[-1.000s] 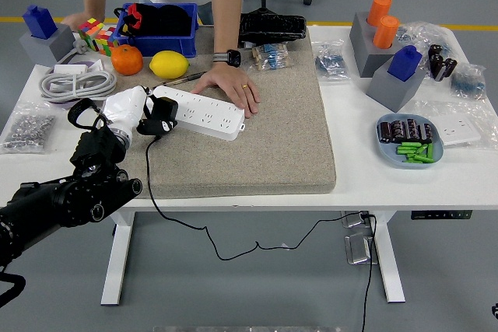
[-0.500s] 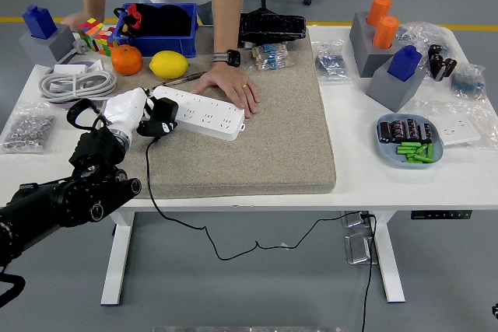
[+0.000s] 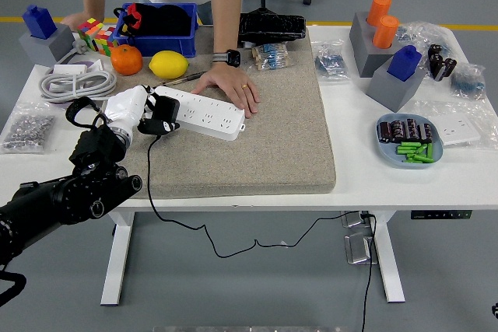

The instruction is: Press the white button,pick up the black plug,place it near the board,insert it into the board

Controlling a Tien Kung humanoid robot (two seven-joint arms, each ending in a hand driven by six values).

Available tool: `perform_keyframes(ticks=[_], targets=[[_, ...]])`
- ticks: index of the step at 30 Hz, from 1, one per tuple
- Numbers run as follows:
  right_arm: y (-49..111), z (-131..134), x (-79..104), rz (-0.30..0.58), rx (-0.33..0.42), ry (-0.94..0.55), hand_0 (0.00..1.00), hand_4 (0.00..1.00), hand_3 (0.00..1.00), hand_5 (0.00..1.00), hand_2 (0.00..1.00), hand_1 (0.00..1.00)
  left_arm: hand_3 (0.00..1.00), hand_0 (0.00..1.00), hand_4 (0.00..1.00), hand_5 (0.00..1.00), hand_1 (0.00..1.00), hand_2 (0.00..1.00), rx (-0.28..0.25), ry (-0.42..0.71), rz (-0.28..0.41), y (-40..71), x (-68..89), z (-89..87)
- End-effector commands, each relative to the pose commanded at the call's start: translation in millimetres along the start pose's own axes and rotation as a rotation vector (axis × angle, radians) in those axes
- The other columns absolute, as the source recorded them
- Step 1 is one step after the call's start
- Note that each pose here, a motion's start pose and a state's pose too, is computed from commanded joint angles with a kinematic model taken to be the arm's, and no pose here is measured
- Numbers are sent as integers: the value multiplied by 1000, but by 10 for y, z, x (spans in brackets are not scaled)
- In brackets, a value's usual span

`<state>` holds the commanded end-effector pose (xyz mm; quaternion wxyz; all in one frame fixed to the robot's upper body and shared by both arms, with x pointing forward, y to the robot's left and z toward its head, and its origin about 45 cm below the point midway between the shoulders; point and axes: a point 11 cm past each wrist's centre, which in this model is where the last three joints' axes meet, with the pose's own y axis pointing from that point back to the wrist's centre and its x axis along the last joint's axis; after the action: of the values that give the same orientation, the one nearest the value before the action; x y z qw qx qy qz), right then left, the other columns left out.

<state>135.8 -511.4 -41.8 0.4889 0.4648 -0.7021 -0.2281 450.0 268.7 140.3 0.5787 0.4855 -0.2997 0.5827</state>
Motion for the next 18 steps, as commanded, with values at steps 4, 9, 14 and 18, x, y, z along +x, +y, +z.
perform_keyframes(ticks=[4,9,14,18], targets=[[0,-3,4,1,1,-2,684,677,575,220,555,576,642,615,966,242,663,577,0,-1,0,-3,7,2],[0,-3,1,1,1,-2,684,677,575,220,555,576,643,616,964,251,664,576,1,0,0,-5,11,4],[-1,-5,-9,-1,1,-3,684,677,575,218,555,575,715,736,970,326,747,681,4,-2,-7,-5,-2,-5],[0,1,-11,-1,0,-2,684,677,575,218,555,575,715,736,970,326,747,681,17,-5,-25,-6,-23,-30]])
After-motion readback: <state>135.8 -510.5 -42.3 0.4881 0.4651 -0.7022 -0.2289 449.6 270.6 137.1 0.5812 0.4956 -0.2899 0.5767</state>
